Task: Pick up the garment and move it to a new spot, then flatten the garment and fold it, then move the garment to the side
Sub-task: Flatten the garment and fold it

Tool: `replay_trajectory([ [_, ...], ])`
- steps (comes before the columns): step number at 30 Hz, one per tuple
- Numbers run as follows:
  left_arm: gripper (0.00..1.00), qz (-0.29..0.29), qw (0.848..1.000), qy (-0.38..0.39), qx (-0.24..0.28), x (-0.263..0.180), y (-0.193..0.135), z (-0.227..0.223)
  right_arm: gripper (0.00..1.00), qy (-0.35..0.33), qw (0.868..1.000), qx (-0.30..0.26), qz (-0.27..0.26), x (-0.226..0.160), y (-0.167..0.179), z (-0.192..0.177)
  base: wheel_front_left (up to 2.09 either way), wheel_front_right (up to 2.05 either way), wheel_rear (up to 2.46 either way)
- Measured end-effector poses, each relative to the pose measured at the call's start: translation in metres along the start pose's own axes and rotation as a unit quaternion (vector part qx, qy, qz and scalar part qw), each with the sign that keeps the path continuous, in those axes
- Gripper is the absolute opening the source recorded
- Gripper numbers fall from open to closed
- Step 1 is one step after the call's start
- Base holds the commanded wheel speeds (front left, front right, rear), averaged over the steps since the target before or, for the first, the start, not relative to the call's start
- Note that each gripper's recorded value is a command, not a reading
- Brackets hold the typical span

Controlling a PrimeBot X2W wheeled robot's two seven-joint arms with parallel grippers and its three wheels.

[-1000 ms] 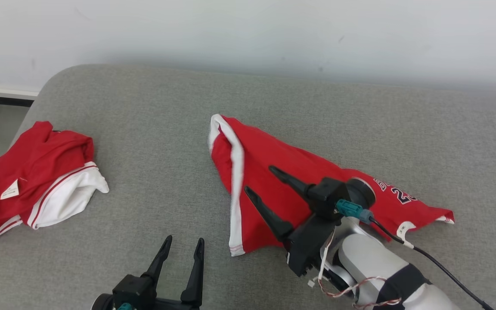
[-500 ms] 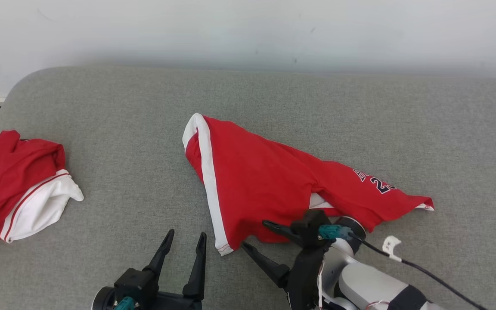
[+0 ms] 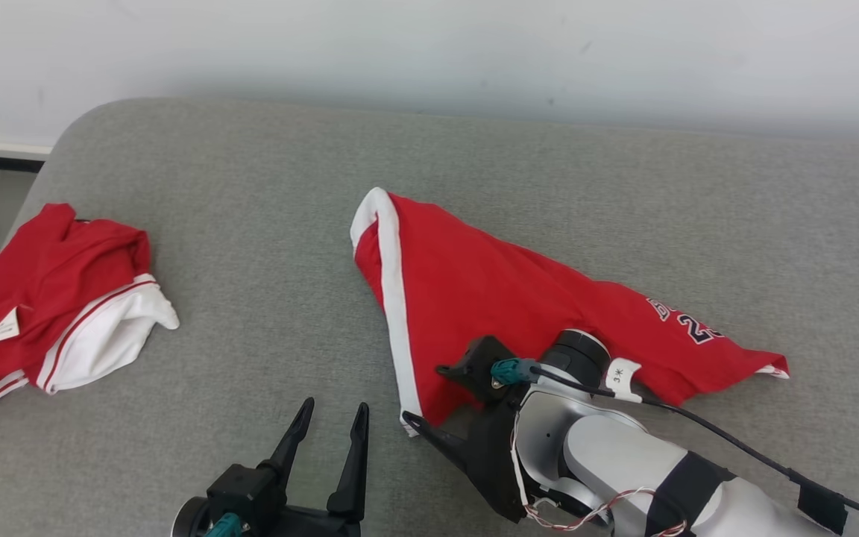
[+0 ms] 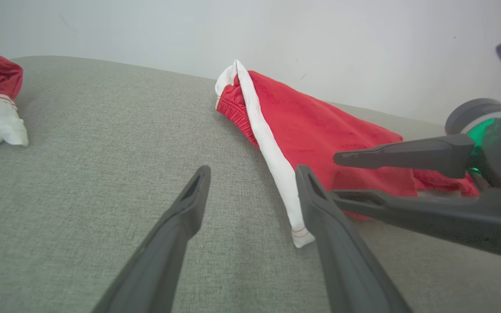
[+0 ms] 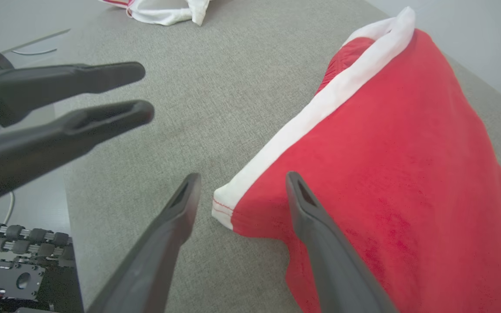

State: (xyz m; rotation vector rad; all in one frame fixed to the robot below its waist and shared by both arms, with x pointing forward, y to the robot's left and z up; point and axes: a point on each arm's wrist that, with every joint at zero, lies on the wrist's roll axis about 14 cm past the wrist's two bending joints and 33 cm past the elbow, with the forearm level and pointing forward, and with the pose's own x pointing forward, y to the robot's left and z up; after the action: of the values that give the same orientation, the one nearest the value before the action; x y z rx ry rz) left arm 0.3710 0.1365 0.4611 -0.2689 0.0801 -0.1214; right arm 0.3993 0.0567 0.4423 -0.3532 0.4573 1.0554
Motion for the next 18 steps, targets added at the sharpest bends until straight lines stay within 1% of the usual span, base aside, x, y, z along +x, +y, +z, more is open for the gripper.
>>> replay_trajectory([
  [5, 1.00, 0.016, 1.000, -0.002, -0.006, -0.005, 0.007, 0.001, 1.00, 0.042, 0.999, -0.018, 0.008, 0.012, 0.004, -0.016, 0.00, 0.00, 0.00],
  [10, 1.00, 0.033, 0.999, -0.002, -0.010, -0.009, 0.016, 0.001, 0.99, 0.067, 0.997, -0.021, 0.008, 0.019, 0.003, -0.035, 0.00, 0.00, 0.00],
  [12, 1.00, 0.037, 0.999, 0.000, -0.011, -0.009, 0.018, 0.000, 0.69, 0.075, 0.997, -0.022, 0.007, 0.019, 0.001, -0.042, 0.00, 0.00, 0.00],
  [15, 1.00, 0.038, 0.999, 0.001, -0.012, -0.008, 0.018, -0.001, 0.00, 0.077, 0.997, -0.021, 0.001, 0.016, -0.002, -0.050, 0.00, 0.00, 0.00],
  [18, 1.00, 0.032, 0.999, 0.001, -0.012, -0.005, 0.015, -0.001, 0.00, 0.066, 0.998, -0.013, -0.013, 0.010, -0.011, -0.051, 0.00, 0.00, 0.00],
])
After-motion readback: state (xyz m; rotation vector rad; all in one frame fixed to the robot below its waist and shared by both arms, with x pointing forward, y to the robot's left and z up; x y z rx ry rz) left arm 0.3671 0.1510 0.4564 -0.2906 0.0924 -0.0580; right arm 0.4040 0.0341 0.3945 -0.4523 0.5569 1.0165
